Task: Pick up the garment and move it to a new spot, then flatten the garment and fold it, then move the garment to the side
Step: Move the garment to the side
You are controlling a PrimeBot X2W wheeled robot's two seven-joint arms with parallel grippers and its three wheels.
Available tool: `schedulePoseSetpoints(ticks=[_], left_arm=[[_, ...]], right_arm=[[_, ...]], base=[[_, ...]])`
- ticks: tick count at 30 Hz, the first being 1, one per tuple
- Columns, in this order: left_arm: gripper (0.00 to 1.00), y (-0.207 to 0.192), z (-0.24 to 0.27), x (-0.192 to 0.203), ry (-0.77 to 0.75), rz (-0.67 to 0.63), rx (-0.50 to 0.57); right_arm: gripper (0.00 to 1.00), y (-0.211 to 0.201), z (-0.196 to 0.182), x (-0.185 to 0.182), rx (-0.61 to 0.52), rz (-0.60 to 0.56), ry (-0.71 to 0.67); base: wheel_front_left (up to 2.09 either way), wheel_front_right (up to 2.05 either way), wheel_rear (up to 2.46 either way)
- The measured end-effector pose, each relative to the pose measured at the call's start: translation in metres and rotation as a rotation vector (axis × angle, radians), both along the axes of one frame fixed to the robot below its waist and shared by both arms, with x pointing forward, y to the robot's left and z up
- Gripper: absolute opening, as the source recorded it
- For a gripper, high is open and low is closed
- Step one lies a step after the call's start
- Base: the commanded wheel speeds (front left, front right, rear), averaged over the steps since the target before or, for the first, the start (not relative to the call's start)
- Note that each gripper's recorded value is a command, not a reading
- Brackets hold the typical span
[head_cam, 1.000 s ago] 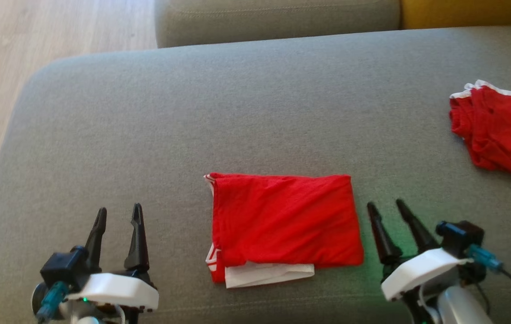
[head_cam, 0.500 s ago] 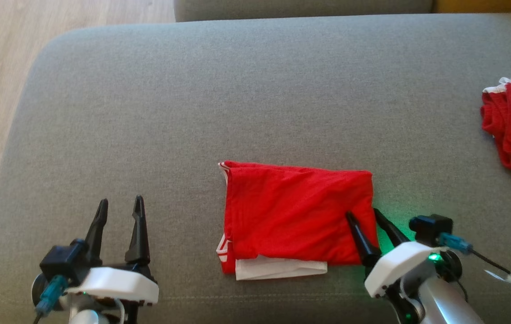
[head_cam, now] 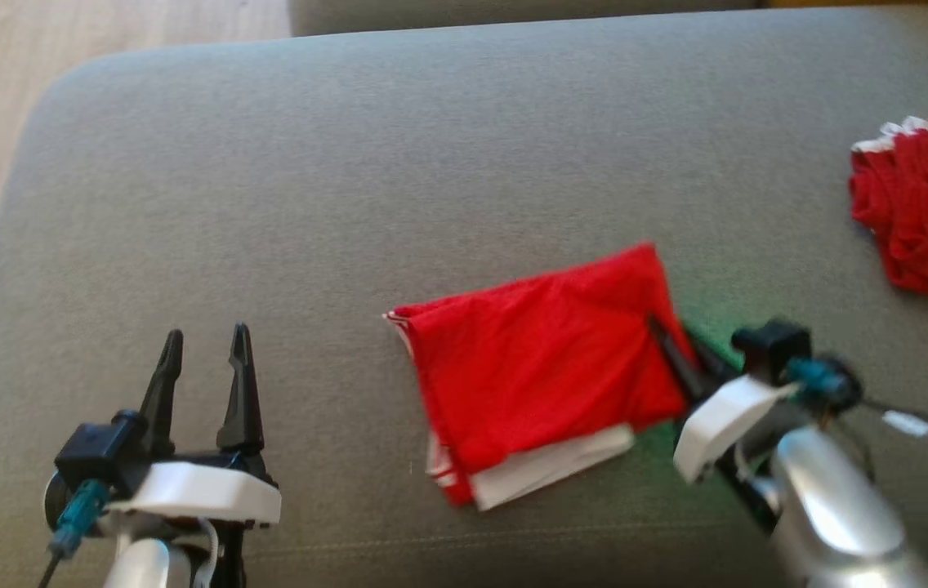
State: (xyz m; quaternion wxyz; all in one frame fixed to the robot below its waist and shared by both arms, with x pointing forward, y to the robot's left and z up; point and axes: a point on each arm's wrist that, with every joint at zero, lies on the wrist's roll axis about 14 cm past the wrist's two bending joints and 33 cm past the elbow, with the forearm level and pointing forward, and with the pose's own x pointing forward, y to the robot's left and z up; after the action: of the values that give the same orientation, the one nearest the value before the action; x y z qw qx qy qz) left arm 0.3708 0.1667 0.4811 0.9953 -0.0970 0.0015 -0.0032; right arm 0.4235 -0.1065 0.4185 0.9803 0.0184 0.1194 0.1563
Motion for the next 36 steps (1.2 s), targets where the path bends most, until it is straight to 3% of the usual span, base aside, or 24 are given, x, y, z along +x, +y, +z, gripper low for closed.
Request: schedulePoseSetpoints(ticks=[7,17,28,36], left_arm=[[1.00,-0.041,0.016,0.030,-0.065,-0.143,0.019],[1.00,-0.151,0.030,0.094,-0.207,-0.518,0.137],[1.00,-0.220,-0.034,0.113,-0.120,-0.746,0.113],[1.00,-0.236,-0.066,0.116,-0.074,-0.802,0.101]], right_arm=[[0.00,-0.055,0.052,0.036,-0.092,-0.078,-0.159],[0.00,-0.169,0.103,0.076,-0.147,-0.325,-0.208],[0.00,-0.284,0.080,0.057,-0.254,-0.591,-0.085],[0.00,-0.324,0.080,0.050,-0.290,-0.700,-0.069]], base=[[0.00,0.00,0.00],[0.00,0.00,0.00],[0.00,0.00,0.00],[0.00,0.00,0.00]])
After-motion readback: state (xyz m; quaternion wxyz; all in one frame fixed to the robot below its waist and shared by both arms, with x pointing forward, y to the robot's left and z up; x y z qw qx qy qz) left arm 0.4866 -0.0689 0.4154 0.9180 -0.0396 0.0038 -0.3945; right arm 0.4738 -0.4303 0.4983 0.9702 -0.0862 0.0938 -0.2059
